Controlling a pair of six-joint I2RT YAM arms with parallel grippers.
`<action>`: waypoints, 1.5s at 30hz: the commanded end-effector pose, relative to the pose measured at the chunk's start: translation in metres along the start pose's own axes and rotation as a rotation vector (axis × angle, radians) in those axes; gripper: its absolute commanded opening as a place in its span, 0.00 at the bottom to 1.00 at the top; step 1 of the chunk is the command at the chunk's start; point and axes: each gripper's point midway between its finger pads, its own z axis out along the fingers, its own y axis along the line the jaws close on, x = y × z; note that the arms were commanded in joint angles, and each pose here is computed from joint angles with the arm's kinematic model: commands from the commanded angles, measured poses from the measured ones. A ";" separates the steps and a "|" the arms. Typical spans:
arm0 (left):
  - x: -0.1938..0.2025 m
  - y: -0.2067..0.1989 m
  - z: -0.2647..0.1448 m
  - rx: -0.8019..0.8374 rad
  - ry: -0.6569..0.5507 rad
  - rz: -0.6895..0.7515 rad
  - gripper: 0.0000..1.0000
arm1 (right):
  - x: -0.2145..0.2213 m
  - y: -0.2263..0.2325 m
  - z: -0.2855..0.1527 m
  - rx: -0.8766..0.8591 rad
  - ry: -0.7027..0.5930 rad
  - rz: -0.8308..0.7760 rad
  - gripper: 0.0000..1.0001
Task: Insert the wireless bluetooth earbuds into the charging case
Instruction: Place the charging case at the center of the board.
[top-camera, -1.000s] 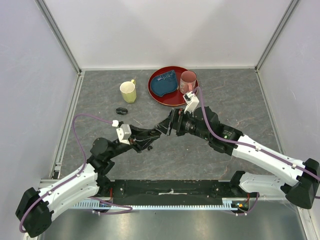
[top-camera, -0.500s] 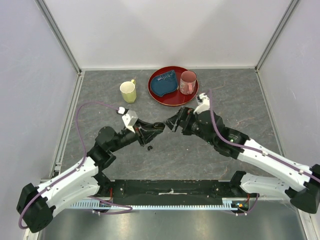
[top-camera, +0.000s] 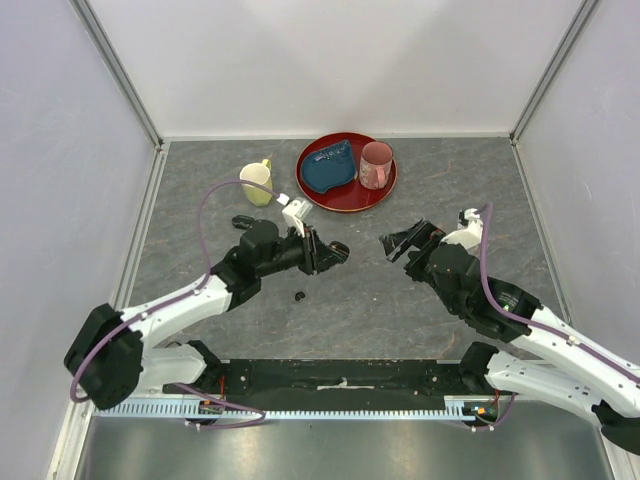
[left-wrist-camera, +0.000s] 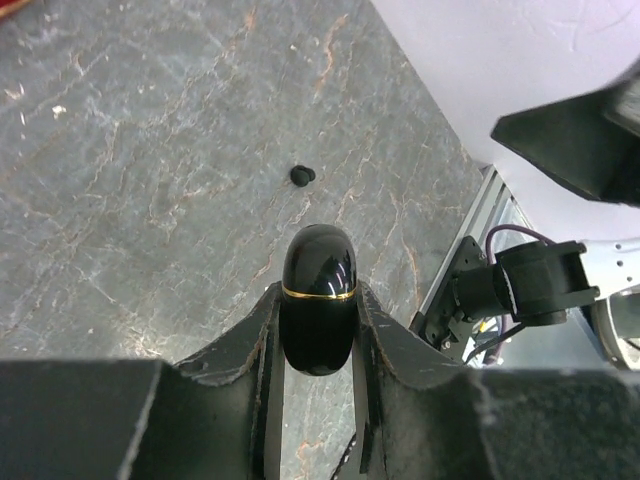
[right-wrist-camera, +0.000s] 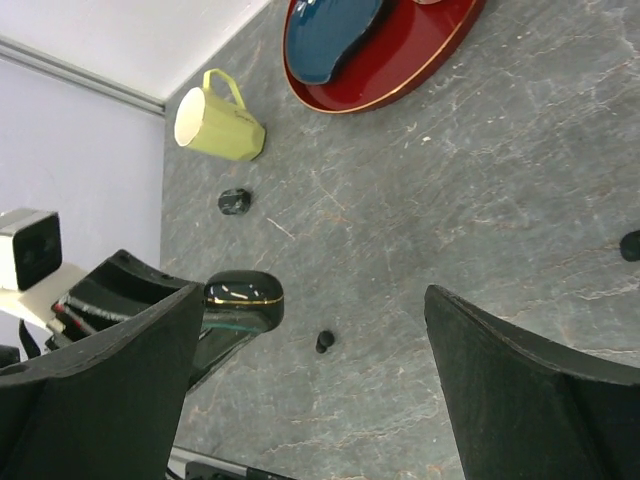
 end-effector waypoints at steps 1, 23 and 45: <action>-0.016 -0.009 0.021 0.017 0.009 -0.133 0.02 | -0.003 -0.013 0.000 0.050 -0.019 -0.013 0.98; 0.050 0.068 0.133 -0.196 0.106 -0.466 0.09 | -0.015 -0.015 -0.020 0.020 -0.006 -0.101 0.98; 0.102 0.085 0.137 -0.266 0.256 -0.548 0.26 | -0.023 -0.017 -0.028 0.014 -0.027 -0.089 0.98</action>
